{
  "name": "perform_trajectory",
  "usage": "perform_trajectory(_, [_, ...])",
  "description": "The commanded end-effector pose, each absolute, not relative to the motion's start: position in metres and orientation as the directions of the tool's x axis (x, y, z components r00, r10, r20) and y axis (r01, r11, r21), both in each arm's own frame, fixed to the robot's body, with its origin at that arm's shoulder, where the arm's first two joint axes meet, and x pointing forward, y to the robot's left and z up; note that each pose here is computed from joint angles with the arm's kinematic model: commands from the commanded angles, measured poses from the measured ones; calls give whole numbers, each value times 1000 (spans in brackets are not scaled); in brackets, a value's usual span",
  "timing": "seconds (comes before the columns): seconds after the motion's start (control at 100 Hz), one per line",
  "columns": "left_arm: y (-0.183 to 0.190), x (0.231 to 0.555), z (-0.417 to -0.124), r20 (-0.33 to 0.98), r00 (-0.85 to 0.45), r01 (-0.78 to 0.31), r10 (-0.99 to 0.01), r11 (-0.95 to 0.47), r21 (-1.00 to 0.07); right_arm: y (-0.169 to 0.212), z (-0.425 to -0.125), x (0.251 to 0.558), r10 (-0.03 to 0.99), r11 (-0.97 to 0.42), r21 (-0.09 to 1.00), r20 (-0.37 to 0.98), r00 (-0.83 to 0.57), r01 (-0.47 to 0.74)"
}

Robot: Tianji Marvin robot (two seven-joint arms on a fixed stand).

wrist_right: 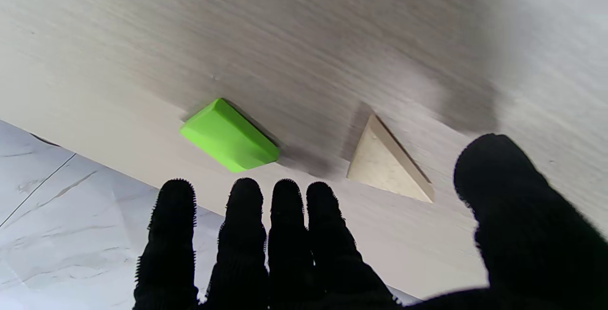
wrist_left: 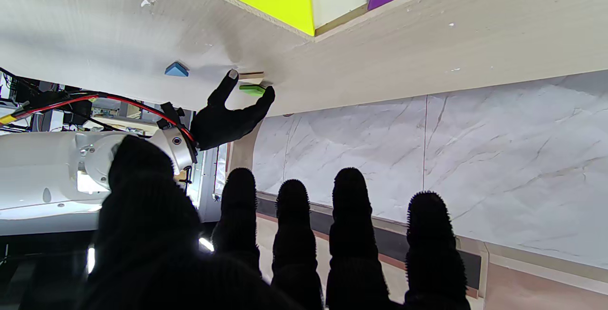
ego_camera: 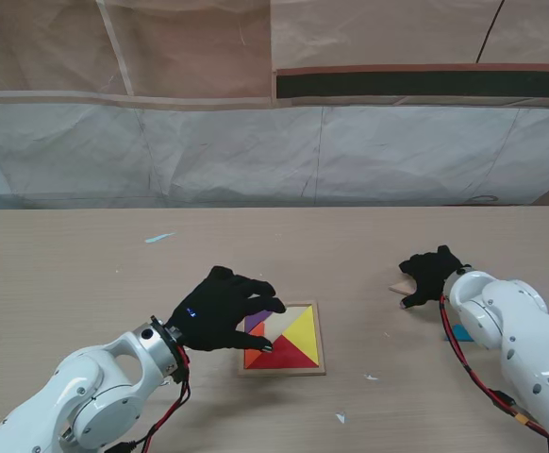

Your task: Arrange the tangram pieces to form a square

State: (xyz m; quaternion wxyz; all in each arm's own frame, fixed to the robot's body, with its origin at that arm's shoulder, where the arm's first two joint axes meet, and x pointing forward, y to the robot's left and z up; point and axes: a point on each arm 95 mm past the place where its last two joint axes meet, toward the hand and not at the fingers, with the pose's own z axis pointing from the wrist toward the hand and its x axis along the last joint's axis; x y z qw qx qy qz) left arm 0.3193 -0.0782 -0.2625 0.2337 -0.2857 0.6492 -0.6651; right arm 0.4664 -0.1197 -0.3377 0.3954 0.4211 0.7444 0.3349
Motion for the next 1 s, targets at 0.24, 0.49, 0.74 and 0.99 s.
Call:
perform_trajectory(0.24, [-80,320,-264,72,-729,-71,-680,-29,-997,-113,-345,461,874,445,826,-318,-367,345])
perform_trajectory(0.49, [-80,321,-265,71,-731,-67,-678,-33,-997,-110,-347,459,860,463,831,-337,-383,308])
perform_trajectory(0.74, [-80,320,-266,73,-728,-68,-681,-34,-997,-106,-349,457,846,480,832,-354,-398,280])
perform_trajectory(0.99, [-79,320,-267,72,-727,-69,-682,-32,-997,-101,-351,455,828,493,834,-361,-430,249])
